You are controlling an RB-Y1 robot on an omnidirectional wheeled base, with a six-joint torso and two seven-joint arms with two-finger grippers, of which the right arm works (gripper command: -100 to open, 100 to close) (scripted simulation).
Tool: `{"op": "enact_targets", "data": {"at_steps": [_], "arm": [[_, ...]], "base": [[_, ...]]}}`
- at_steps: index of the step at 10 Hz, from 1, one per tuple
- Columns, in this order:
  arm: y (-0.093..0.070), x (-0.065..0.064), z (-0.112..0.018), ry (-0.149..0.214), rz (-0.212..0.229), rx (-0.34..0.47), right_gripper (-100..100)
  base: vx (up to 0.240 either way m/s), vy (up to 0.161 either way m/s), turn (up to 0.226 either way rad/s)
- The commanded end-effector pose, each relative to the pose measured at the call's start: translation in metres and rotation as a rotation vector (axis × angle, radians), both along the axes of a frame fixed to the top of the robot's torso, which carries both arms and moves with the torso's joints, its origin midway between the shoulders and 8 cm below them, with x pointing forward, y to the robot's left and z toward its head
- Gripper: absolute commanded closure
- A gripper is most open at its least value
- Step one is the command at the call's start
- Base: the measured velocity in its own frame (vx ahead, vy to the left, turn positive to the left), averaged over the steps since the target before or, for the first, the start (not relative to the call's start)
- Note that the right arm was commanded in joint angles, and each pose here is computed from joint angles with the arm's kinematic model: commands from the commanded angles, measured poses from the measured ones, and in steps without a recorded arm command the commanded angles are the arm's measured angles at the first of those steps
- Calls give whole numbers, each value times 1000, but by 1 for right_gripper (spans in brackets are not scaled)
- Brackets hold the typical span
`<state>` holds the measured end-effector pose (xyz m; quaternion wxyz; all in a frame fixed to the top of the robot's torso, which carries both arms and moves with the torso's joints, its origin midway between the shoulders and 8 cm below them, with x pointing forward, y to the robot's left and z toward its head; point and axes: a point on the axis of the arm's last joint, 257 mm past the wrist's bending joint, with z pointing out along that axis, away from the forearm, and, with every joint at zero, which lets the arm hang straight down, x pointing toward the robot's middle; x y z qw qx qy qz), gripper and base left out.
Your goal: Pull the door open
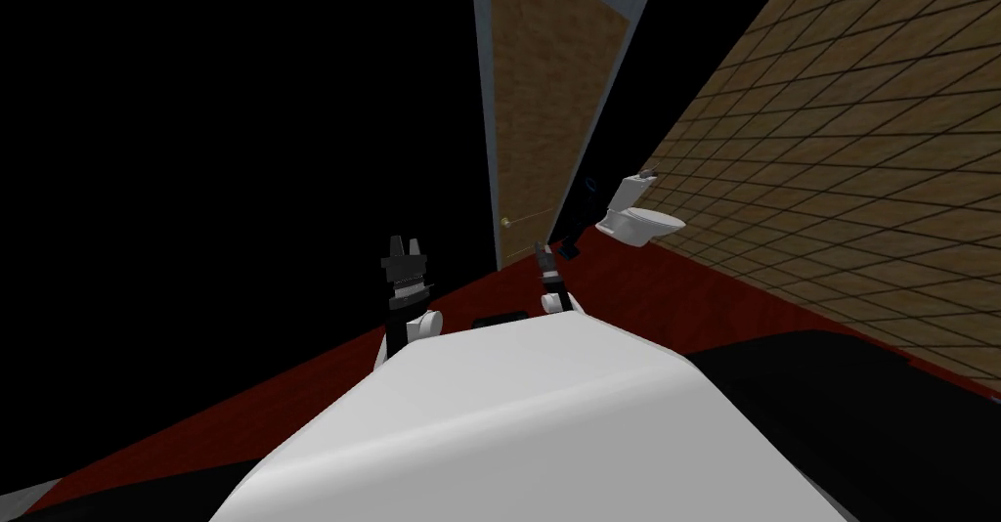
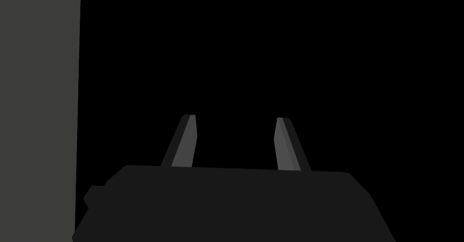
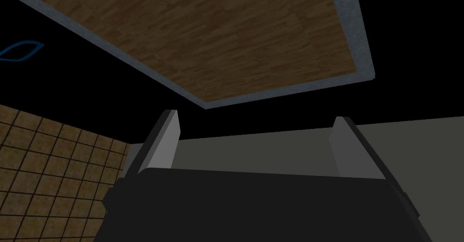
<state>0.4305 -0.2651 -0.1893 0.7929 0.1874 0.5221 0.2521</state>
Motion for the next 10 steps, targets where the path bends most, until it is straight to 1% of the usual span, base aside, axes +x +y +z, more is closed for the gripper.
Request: {"op": "enact_targets", "data": {"at_steps": [1, 10], "arm": [[3, 1, -13, 23, -12, -31, -100], [10, 10, -76, 145, -62, -198, -100]], "base": [[90, -52, 115], [87, -46, 123]]}}
